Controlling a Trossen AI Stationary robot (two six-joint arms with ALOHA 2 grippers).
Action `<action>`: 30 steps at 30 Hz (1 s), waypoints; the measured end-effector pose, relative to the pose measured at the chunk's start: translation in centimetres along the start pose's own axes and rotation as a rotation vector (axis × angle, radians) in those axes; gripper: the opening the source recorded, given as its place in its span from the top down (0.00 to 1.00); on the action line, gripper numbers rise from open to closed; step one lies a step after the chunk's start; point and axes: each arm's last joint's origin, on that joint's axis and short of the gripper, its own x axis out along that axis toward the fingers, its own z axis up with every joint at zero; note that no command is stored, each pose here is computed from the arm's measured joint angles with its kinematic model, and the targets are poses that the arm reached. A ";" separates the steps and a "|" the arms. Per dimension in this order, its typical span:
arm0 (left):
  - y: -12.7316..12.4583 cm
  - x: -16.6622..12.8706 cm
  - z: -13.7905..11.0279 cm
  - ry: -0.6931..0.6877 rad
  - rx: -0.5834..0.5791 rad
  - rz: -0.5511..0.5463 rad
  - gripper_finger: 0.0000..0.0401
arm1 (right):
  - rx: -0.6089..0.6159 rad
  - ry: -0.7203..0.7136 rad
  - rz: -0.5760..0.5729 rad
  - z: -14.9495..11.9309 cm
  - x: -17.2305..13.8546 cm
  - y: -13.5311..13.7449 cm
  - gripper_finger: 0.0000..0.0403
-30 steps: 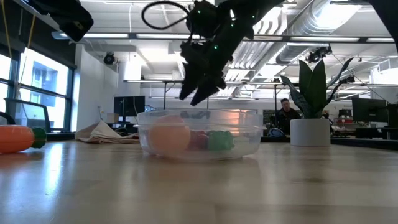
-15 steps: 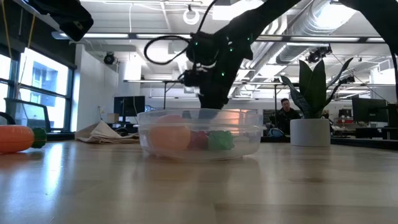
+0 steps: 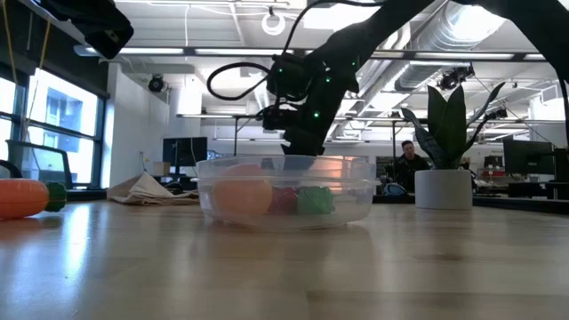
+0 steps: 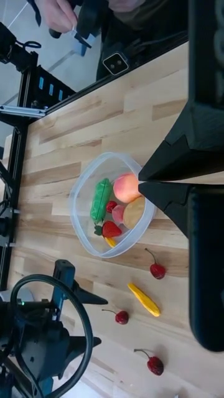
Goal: Pick and placing Produce into tupperware
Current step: Put the red cherry into the transparent bin
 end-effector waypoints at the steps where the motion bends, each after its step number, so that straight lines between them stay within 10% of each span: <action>1: 0.0 0.0 0.0 0.000 0.000 0.000 0.99 | -0.009 -0.001 0.005 0.0 0.0 0.1 0.27; 30: 0.0 0.0 0.0 0.000 0.000 0.000 0.99 | -0.050 -0.074 0.068 0.4 2.1 0.4 0.27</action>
